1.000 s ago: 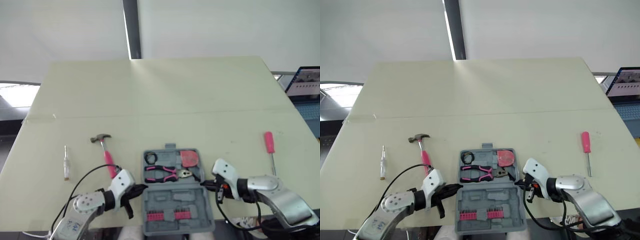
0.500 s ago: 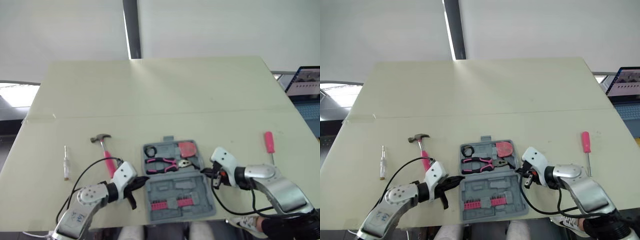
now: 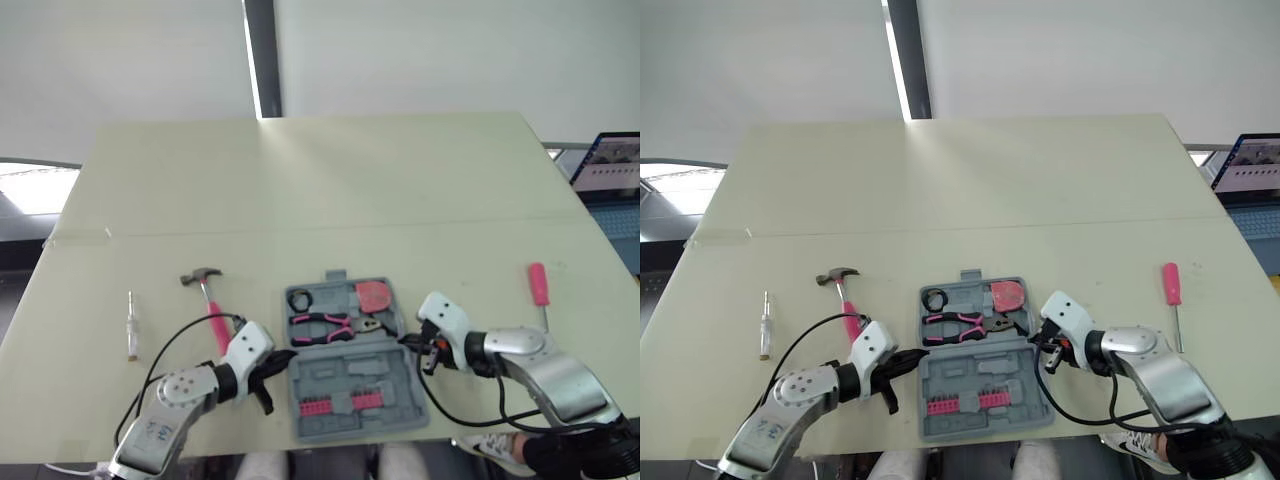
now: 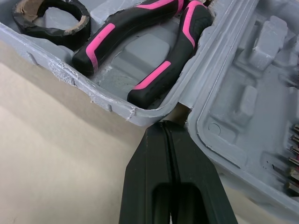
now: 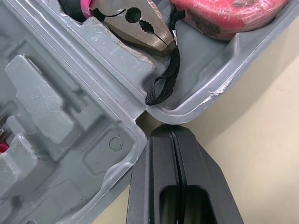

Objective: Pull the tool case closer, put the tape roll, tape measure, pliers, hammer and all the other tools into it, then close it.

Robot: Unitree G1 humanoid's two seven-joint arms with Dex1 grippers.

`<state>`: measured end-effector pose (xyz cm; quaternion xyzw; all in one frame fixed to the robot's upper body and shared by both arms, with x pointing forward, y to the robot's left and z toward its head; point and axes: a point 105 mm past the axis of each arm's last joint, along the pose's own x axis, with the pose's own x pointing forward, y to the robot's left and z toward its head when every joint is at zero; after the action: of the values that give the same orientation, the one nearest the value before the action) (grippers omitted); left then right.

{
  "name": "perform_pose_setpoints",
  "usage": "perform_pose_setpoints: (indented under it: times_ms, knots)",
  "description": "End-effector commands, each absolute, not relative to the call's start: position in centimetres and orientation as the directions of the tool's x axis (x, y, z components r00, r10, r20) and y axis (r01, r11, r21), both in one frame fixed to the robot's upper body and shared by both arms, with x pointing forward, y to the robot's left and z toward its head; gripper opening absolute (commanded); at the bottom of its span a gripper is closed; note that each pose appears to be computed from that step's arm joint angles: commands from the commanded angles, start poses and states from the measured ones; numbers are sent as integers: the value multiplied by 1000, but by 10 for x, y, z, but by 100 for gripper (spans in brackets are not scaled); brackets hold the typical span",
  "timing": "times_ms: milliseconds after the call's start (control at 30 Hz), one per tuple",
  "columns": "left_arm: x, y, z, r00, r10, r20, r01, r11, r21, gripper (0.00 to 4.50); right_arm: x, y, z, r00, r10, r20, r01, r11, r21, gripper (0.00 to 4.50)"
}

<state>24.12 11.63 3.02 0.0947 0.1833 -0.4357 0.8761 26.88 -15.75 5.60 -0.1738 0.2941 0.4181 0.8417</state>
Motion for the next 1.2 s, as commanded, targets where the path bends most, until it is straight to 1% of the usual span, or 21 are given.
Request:
perform_pose_setpoints:
  times_ms: [33, 500, 1200]
  knots:
    - [246, 109, 42, 558, -754, -347, 811, 583, 39, 5, 271, -145, 66, 484, 638, -600, -824, 562, -67, 0]
    - [254, 106, 41, 572, -751, -330, 804, 593, 44, 5, 274, -150, 63, 495, 619, -609, -815, 574, -79, 0]
    - [267, 111, 41, 597, -734, -323, 789, 611, 70, 5, 279, -144, 61, 504, 619, -602, -813, 576, -88, 0]
